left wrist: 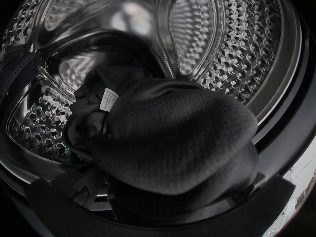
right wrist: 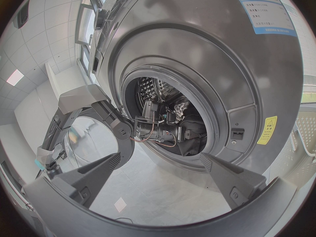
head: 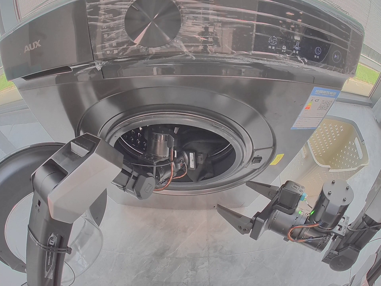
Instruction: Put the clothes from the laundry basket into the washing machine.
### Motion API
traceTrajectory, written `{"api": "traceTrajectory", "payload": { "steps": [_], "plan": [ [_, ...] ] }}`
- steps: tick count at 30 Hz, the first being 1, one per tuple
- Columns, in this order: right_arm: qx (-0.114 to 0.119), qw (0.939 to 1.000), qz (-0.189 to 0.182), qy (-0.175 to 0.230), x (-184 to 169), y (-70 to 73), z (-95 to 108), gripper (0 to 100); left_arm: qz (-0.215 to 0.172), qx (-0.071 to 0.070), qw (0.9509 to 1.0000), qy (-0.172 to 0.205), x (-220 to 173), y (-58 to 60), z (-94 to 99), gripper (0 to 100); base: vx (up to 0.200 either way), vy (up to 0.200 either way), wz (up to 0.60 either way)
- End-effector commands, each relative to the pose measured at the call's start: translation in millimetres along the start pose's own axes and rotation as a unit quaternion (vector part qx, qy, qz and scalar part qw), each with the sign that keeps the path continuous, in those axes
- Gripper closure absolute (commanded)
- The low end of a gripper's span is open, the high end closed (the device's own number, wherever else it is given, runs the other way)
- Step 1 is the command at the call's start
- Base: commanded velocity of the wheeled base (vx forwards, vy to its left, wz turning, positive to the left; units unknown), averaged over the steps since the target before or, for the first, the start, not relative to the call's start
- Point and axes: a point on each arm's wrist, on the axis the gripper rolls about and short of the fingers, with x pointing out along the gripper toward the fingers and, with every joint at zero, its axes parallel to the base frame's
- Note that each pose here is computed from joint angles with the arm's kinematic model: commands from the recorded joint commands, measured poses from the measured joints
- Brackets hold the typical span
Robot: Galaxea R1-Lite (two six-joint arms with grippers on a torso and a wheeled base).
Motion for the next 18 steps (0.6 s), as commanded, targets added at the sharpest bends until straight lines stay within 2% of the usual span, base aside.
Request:
{"api": "traceTrajectory", "payload": {
  "steps": [1,3,4,9,12,14,17,18],
  "plan": [
    [0.000,1.0000,0.001,0.001,0.5,0.2,-0.5,0,-0.007,0.010,0.9998,0.012,4.7,-1.9,-10.8,0,0.000,0.000,0.00],
    [0.000,1.0000,0.001,0.001,0.9,0.2,-0.6,0,-0.007,0.017,0.9998,0.011,10.8,-1.2,-14.2,0,0.000,0.000,0.00],
    [0.000,1.0000,0.001,0.001,0.9,0.2,-0.6,0,-0.007,0.017,0.9998,0.005,14.0,-0.7,-12.7,100,0.000,0.000,0.00],
    [0.000,1.0000,0.001,0.001,1.4,0.5,-0.8,0,-0.005,0.004,0.9994,-0.034,28.9,0.7,-1.3,100,0.000,0.000,0.00],
    [-0.001,0.9998,0.013,-0.015,4.7,6.8,5.2,0,0.007,-0.029,0.9971,-0.070,34.2,1.9,13.9,100,0.000,0.000,0.00],
    [-0.001,0.9994,0.022,-0.025,5.7,12.5,9.5,0,0.016,-0.052,0.9928,-0.106,36.5,6.4,32.6,100,0.000,0.000,0.00],
    [0.000,0.9994,0.014,-0.031,5.2,13.2,11.9,0,0.030,-0.061,0.9862,-0.151,40.6,14.5,52.0,100,0.000,0.000,0.00],
    [0.000,0.9994,0.014,-0.031,6.1,13.2,11.7,0,0.041,-0.063,0.9813,-0.177,43.0,19.2,62.4,100,0.000,0.000,0.00]
  ]
}}
